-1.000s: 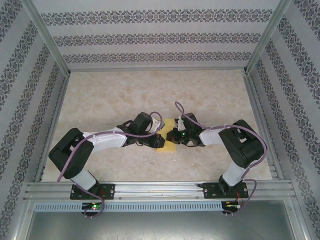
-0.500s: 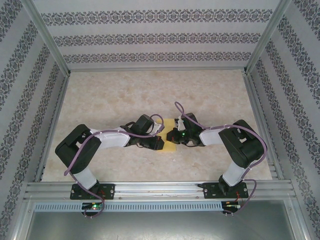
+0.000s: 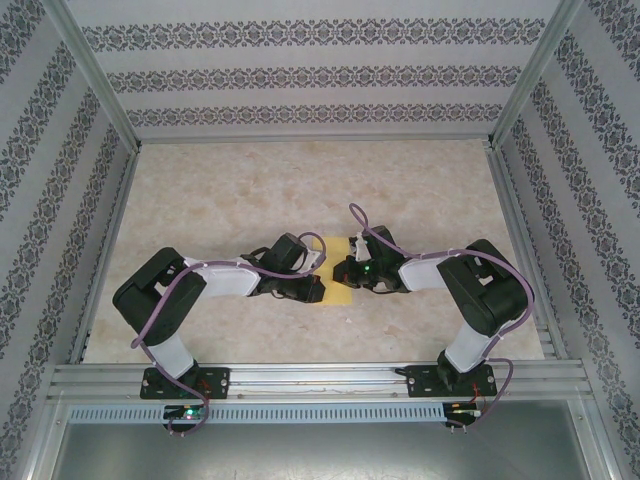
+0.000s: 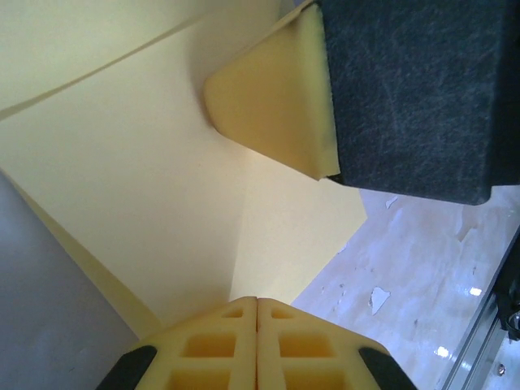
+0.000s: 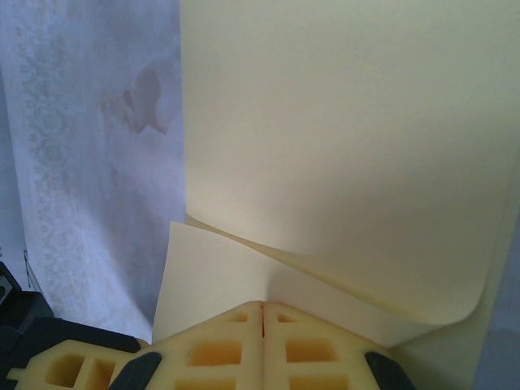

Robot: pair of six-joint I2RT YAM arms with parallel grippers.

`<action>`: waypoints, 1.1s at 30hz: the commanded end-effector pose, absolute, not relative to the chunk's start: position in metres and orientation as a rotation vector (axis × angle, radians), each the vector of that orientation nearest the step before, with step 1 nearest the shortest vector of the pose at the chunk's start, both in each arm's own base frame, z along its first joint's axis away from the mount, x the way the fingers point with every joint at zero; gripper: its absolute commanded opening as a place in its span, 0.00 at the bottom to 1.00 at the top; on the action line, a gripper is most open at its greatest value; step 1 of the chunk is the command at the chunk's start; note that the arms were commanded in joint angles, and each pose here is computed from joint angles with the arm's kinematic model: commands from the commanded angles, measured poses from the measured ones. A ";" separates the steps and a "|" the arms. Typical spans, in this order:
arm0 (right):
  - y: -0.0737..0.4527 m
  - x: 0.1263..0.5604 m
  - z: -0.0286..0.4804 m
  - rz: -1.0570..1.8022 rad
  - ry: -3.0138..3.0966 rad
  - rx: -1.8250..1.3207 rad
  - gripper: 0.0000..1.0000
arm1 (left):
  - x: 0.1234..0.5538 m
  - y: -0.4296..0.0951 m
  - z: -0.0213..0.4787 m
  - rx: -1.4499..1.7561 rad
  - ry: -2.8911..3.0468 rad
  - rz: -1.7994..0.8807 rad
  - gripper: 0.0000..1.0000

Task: Fold a paper plane with a square sheet of paper (fold left side to right side)
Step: Fold the triangle a second time at the center of the table.

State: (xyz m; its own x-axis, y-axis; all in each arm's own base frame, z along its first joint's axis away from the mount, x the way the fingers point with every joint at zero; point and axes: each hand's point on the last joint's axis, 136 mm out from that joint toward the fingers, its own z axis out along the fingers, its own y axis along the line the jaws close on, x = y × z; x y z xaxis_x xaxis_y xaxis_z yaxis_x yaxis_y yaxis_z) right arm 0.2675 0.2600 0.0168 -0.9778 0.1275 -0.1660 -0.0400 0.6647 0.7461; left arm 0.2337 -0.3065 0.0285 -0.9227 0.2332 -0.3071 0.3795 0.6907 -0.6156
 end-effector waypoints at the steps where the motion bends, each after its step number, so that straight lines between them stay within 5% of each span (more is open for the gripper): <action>1: 0.245 0.245 -0.014 1.118 2.811 0.112 0.00 | 0.234 -0.304 0.019 0.484 2.705 -1.032 0.07; 22: 0.248 0.246 -0.011 1.139 2.809 0.098 0.00 | 0.231 -0.296 0.010 0.466 2.724 -0.989 0.07; 33: 0.262 0.275 0.045 1.217 2.634 -0.012 0.00 | 0.225 -0.289 -0.005 0.450 2.758 -0.962 0.00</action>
